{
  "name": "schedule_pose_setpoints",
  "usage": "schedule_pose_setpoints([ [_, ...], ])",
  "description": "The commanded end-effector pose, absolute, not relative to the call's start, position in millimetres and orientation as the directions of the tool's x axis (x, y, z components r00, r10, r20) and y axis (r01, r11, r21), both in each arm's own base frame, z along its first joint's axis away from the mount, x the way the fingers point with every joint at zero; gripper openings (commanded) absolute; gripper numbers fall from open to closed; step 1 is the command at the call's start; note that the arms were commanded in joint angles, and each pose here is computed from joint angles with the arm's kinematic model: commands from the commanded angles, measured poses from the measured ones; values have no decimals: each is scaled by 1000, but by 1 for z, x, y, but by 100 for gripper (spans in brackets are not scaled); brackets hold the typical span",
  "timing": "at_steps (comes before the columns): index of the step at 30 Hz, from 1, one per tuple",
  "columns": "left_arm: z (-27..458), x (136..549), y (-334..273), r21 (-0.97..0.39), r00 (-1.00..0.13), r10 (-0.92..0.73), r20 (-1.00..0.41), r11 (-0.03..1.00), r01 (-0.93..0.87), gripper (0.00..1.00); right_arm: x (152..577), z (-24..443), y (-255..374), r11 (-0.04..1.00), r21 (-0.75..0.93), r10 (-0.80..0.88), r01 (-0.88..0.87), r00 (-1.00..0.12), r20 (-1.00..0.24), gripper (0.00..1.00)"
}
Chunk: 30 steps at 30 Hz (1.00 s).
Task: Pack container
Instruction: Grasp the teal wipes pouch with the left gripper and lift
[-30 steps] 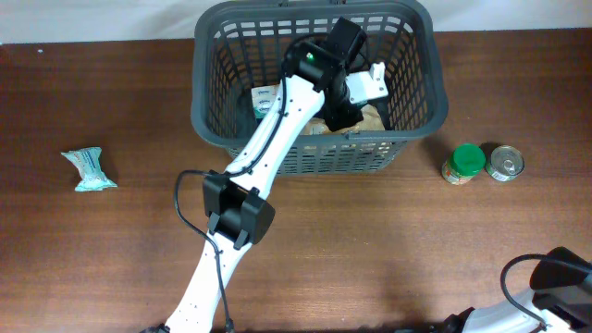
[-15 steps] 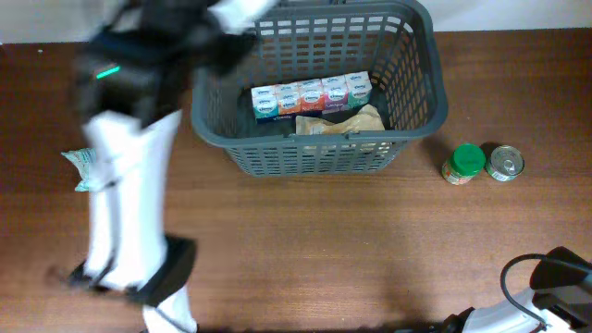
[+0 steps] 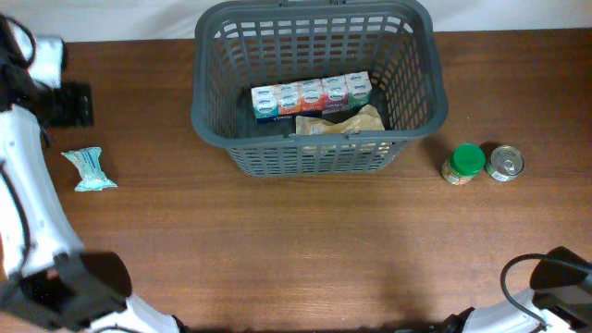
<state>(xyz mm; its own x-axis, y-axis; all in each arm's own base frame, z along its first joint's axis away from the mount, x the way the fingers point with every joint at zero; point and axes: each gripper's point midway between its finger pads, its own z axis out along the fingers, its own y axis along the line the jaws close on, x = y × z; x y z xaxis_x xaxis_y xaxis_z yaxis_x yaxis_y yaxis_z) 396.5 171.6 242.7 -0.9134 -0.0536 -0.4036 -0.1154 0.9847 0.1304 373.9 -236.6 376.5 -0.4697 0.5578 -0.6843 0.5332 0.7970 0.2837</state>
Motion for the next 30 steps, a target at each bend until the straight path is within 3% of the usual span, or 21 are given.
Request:
schedule_pose_setpoints([
  [1,174,392,183,9,-948,-173,-266,983,-182,86,371,380,-236,796,280,555,536,-463,-691,99],
  [2,162,392,188,0,-953,-186,-241,981,-192,93,371,380,-236,796,280,555,536,-463,-691,99],
  [7,113,402,209,-37,-939,-290,-187,957,-288,93,371,380,-236,796,280,555,536,-463,-691,99],
  [10,90,405,220,-44,-933,-319,-165,948,-316,89,371,380,-236,796,280,555,536,-463,-691,99],
  [11,84,405,222,-45,-933,-323,-157,946,-320,81,371,380,-236,796,280,555,536,-463,-691,99],
  [23,33,399,229,-25,-934,-352,-53,936,-352,78,371,380,-236,796,280,555,536,-463,-691,99],
  [30,12,389,236,30,-933,-360,6,932,-360,68,371,380,-236,796,280,555,536,-463,-691,99],
])
